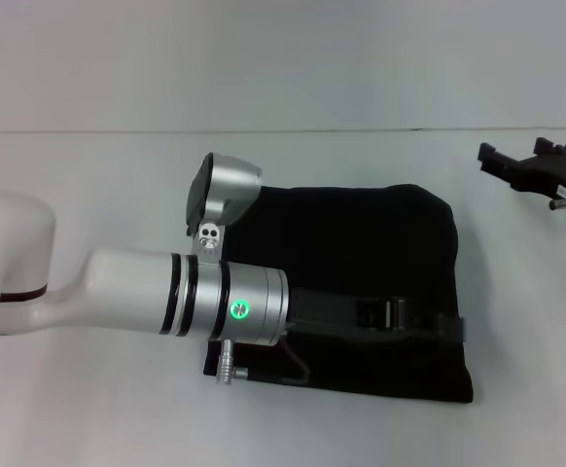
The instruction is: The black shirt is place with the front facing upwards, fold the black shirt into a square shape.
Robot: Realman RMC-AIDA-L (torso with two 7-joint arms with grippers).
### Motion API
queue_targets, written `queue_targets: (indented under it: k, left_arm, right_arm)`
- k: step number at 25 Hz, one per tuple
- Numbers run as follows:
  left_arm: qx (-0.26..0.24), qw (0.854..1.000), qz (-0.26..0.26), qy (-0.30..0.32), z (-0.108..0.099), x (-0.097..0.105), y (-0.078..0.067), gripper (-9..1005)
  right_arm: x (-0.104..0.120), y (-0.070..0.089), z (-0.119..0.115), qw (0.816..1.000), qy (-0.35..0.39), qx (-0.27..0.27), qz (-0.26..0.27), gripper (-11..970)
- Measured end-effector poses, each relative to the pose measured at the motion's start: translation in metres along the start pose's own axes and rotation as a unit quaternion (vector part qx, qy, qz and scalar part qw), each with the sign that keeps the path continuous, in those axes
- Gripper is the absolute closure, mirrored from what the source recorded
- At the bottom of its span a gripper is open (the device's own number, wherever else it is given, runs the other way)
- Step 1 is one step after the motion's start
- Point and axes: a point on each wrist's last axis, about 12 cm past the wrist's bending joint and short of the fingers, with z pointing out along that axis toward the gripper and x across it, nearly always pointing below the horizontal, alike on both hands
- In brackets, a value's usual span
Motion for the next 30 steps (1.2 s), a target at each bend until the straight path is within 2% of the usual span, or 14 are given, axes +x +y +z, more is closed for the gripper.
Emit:
queue_targets:
  k: [2, 6, 7, 9, 10, 12, 13, 16, 19, 25, 30]
  left_arm:
    - [0.024, 1.000, 0.012, -0.002, -0.001, 0.000, -0.005, 877]
    - [0.100, 0.993, 0.060, -0.022, -0.012, 0.000, -0.019, 695]
    - [0.120, 0.989, 0.077, -0.027, -0.017, 0.000, -0.023, 649]
    - [0.153, 0.982, 0.109, -0.034, -0.029, -0.001, -0.030, 582]
    - [0.153, 0.982, 0.109, -0.034, -0.029, -0.001, -0.030, 548]
    - [0.173, 0.974, 0.140, -0.049, -0.051, 0.001, -0.032, 481]
    - [0.169, 0.974, 0.141, -0.059, -0.057, 0.001, -0.029, 447]
    - [0.141, 0.976, 0.132, -0.102, -0.080, 0.003, -0.016, 206]
    - [0.101, 0.978, 0.107, -0.147, -0.104, 0.005, 0.000, 160]
    - [0.010, 0.976, 0.030, -0.215, -0.134, 0.013, 0.033, 67]
    - [-0.024, 0.971, 0.001, -0.239, -0.143, 0.017, 0.045, 48]
  right_arm:
    - [0.001, -0.001, -0.004, 1.000, -0.013, -0.006, 0.014, 15]
    - [0.002, 0.001, -0.015, 0.998, -0.046, -0.039, 0.034, 15]
    - [0.002, 0.005, -0.020, 0.995, -0.061, -0.069, 0.033, 15]
    - [0.002, 0.009, -0.023, 0.993, -0.067, -0.089, 0.027, 14]
    - [0.003, 0.012, -0.026, 0.991, -0.072, -0.108, 0.020, 14]
    - [0.003, 0.022, -0.032, 0.984, -0.073, -0.160, -0.006, 14]
    - [0.005, 0.026, -0.034, 0.981, -0.071, -0.182, -0.019, 14]
    - [0.014, 0.043, -0.039, 0.963, -0.044, -0.254, -0.076, 14]
    - [0.025, 0.051, -0.040, 0.955, -0.010, -0.276, -0.106, 14]
    - [0.051, 0.043, -0.048, 0.963, 0.038, -0.246, -0.106, 14]
    - [0.063, 0.032, -0.049, 0.969, 0.073, -0.206, -0.114, 15]
